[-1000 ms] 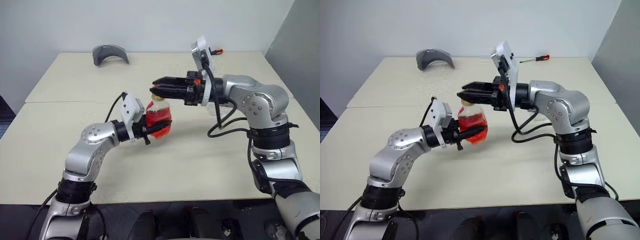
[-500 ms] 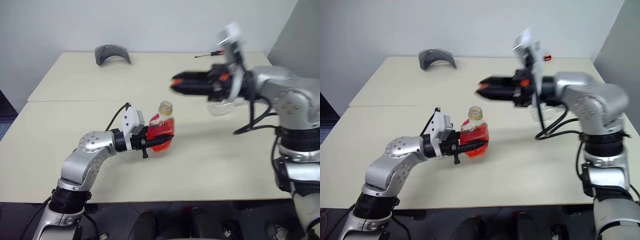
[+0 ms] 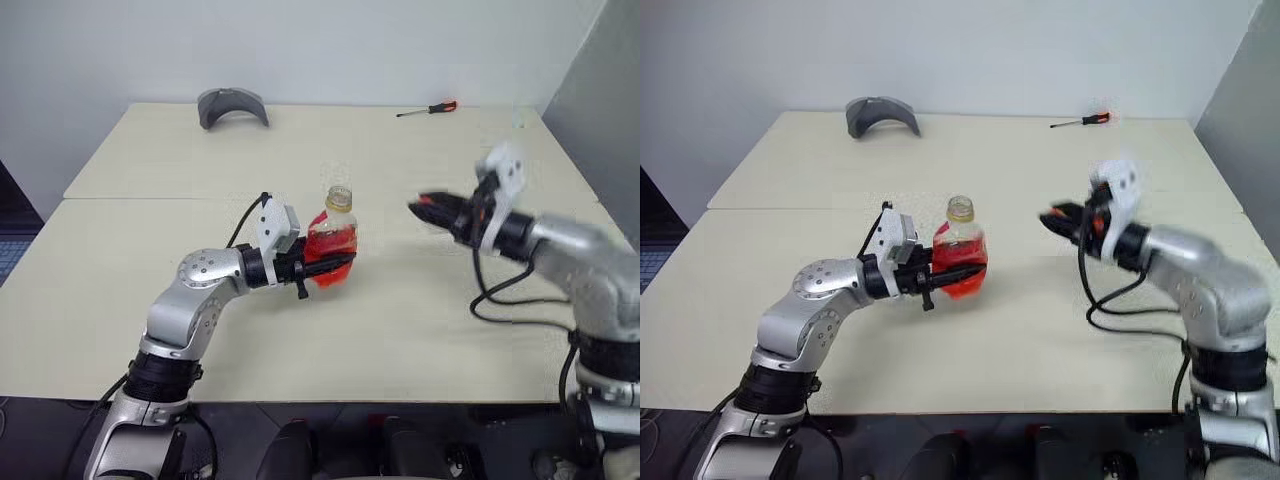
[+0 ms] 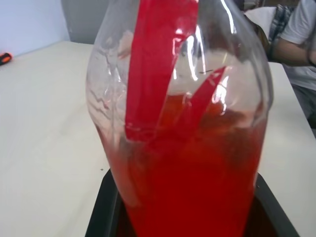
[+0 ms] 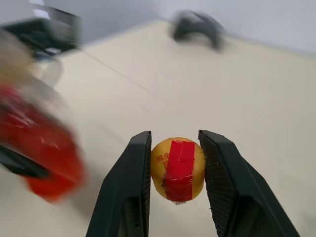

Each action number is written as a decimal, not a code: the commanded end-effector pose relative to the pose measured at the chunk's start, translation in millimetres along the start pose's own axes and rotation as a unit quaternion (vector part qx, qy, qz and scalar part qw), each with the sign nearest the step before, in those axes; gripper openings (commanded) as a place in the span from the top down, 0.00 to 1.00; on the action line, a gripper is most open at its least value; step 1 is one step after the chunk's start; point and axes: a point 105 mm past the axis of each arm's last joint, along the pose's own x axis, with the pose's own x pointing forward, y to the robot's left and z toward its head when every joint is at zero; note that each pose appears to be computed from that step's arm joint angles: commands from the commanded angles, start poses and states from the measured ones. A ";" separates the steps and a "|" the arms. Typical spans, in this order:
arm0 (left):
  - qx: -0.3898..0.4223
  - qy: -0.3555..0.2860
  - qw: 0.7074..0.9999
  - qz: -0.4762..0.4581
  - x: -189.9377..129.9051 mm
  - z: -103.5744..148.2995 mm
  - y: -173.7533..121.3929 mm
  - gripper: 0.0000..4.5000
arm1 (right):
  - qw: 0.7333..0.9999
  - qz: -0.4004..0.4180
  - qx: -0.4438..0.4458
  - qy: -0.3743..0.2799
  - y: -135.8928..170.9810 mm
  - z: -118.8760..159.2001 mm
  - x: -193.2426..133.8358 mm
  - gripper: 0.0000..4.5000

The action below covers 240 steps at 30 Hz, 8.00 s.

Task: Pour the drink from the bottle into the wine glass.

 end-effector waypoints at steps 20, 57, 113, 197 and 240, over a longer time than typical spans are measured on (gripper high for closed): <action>0.020 -0.058 0.997 0.055 24.0 24.7 11.3 0.74 | 0.934 -0.338 0.119 0.003 -46.8 -104.3 -5.0 0.74; 0.068 -0.022 0.877 0.475 -71.5 -9.8 120.1 0.74 | 0.963 0.221 -0.068 -0.135 117.2 45.5 42.1 0.00; 0.009 0.028 0.809 0.587 -125.1 -84.6 142.7 0.74 | 0.966 0.174 -0.087 -0.168 109.3 73.2 69.5 0.00; -0.027 0.020 0.996 0.085 -16.5 -20.4 -1.0 0.01 | 0.957 -0.163 -0.242 -0.015 -47.3 -8.3 -17.2 0.00; 0.009 0.015 0.998 0.060 23.4 -7.3 23.9 0.01 | 0.736 -0.147 -0.645 0.144 -145.7 -42.9 32.8 0.00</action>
